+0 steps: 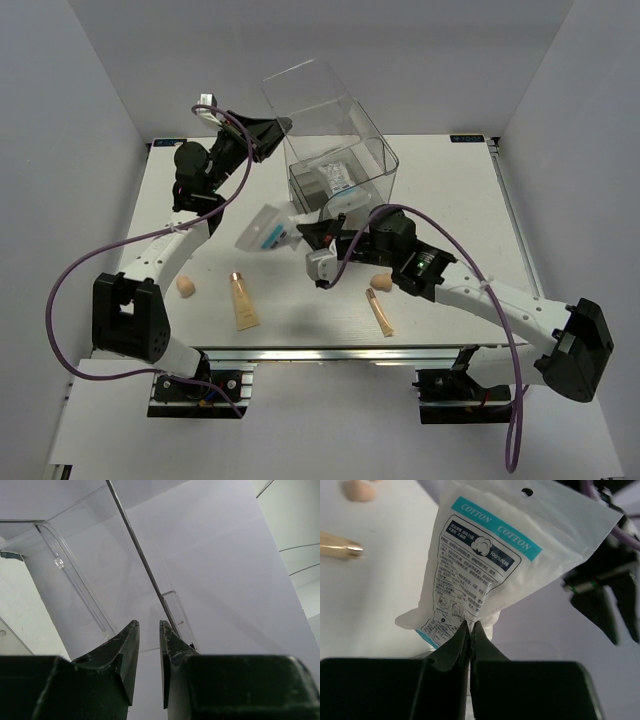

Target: Organize the makeup

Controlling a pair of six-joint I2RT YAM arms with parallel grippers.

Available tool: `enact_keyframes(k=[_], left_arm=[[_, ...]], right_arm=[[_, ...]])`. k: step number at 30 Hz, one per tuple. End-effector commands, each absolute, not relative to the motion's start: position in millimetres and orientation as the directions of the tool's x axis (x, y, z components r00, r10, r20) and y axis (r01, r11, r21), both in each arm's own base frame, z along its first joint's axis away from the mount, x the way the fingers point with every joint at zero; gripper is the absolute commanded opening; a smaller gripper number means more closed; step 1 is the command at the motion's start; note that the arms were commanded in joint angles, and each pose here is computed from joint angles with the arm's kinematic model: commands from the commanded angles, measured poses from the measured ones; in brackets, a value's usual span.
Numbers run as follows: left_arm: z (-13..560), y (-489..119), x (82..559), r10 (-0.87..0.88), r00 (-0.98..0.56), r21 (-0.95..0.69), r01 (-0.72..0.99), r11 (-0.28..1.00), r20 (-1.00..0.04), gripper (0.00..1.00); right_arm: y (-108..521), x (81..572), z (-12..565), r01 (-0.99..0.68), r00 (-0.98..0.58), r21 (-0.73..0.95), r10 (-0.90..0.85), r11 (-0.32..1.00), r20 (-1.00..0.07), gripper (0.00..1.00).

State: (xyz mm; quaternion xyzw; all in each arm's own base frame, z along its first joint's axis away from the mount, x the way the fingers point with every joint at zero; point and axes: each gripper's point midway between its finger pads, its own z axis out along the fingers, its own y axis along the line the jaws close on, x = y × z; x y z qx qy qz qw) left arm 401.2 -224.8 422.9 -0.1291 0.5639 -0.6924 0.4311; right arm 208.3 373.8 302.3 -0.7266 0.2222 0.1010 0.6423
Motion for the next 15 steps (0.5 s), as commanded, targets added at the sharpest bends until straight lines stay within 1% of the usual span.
enact_keyframes(k=[1, 2, 3, 8, 10, 11, 14, 15], left_arm=[[453.1, -223.8, 391.3, -0.740, -0.574, -0.848, 0.529, -0.009, -0.350, 0.33], [452.8, -224.3, 392.2, -0.739, -0.576, -0.849, 0.528, -0.011, -0.348, 0.34], [453.5, -224.4, 392.7, -0.740, -0.576, -0.848, 0.529, -0.013, -0.348, 0.33], [459.9, -225.2, 394.3, -0.739, -0.575, -0.841, 0.541, -0.020, -0.352, 0.33], [461.0, -225.4, 395.0, -0.739, -0.574, -0.840, 0.542, -0.020, -0.352, 0.33], [462.1, -225.5, 395.3, -0.739, -0.574, -0.839, 0.543, -0.021, -0.353, 0.34], [464.1, -225.4, 395.1, -0.740, -0.572, -0.837, 0.547, -0.023, -0.354, 0.33], [464.4, -225.3, 395.4, -0.741, -0.571, -0.836, 0.549, -0.025, -0.353, 0.34]], right_arm=[[368.2, 243.1, 379.0, -0.352, 0.873, -0.899, -0.254, 0.260, -0.416, 0.00], [364.9, 248.2, 390.6, -0.329, 0.871, -0.890, -0.262, 0.316, -0.415, 0.00], [363.2, 250.8, 394.9, -0.322, 0.869, -0.884, -0.265, 0.340, -0.418, 0.00], [361.0, 266.2, 401.8, -0.271, 0.853, -0.879, -0.325, 0.393, -0.408, 0.00], [362.1, 273.2, 399.3, -0.253, 0.845, -0.887, -0.358, 0.387, -0.398, 0.00], [360.5, 276.6, 403.2, -0.224, 0.844, -0.896, -0.382, 0.384, -0.375, 0.00], [363.0, 279.8, 397.9, -0.211, 0.843, -0.919, -0.414, 0.333, -0.344, 0.00], [362.8, 279.9, 397.9, -0.191, 0.848, -0.931, -0.426, 0.310, -0.315, 0.00]])
